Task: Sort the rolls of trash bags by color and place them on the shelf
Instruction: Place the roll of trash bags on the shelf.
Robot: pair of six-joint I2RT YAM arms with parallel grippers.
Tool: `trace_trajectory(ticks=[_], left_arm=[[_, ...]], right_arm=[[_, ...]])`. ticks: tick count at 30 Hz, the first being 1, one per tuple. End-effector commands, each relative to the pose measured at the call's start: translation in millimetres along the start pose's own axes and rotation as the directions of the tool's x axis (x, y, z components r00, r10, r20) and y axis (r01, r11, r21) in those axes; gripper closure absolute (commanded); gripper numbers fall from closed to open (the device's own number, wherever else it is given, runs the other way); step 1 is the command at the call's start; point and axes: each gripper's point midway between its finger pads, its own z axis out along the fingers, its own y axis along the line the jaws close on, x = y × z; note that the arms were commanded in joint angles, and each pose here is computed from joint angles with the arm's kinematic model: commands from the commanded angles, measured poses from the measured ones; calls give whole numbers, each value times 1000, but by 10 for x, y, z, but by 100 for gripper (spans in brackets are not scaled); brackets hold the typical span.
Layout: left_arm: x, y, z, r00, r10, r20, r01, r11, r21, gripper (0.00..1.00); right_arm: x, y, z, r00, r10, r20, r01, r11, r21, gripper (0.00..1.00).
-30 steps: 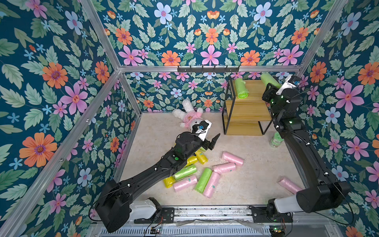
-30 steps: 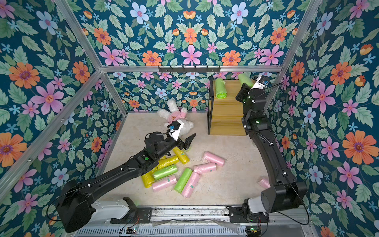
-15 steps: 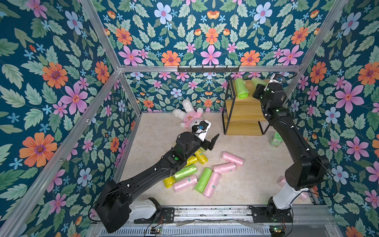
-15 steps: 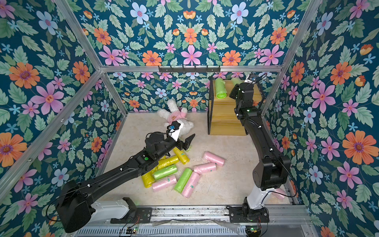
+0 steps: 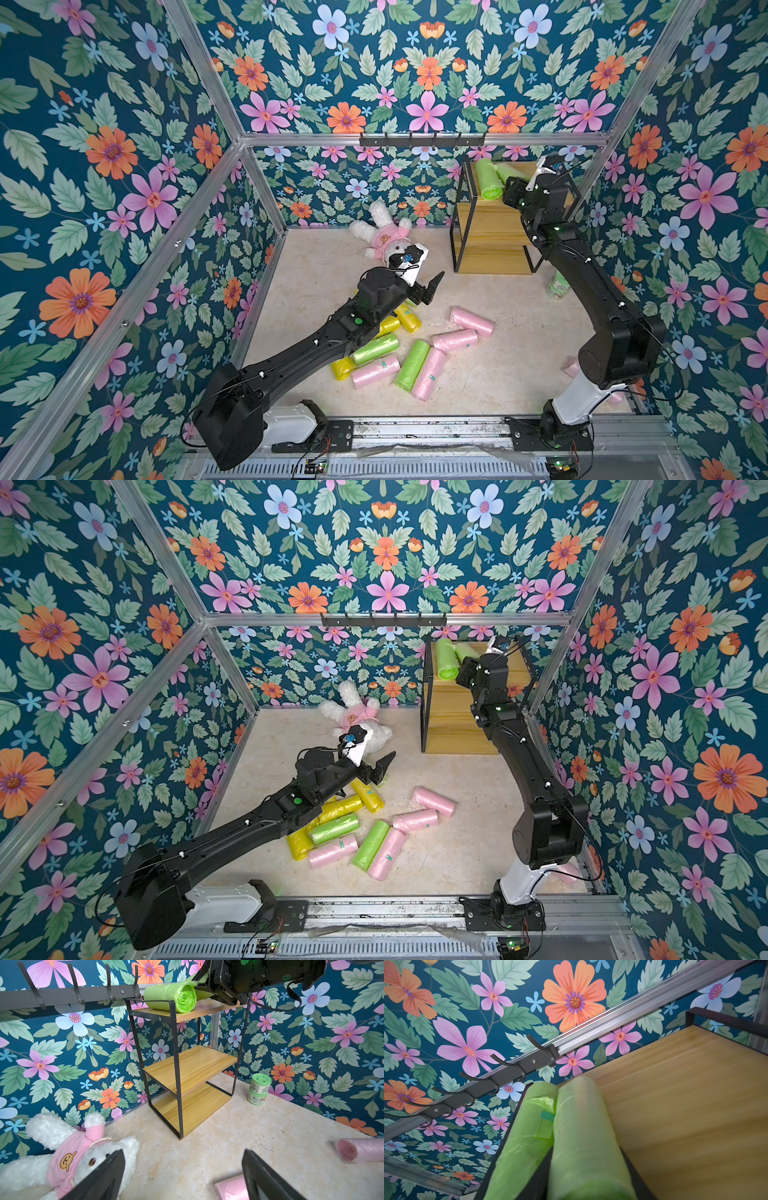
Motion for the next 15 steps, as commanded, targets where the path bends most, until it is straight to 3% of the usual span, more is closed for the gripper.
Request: trace_trajectory(ticks=[1,15], left_arm=[[-6,8,-4,1000,-1,6,1,1000,-2,7],[52,11,10,1000,-6,-4,6,1000,-6,7]], right_arm=[[-3,74,-61,1000,15,-3,-15,999,-31,54],[-75,88,-231,1000,18,9,-18,999,-39,42]])
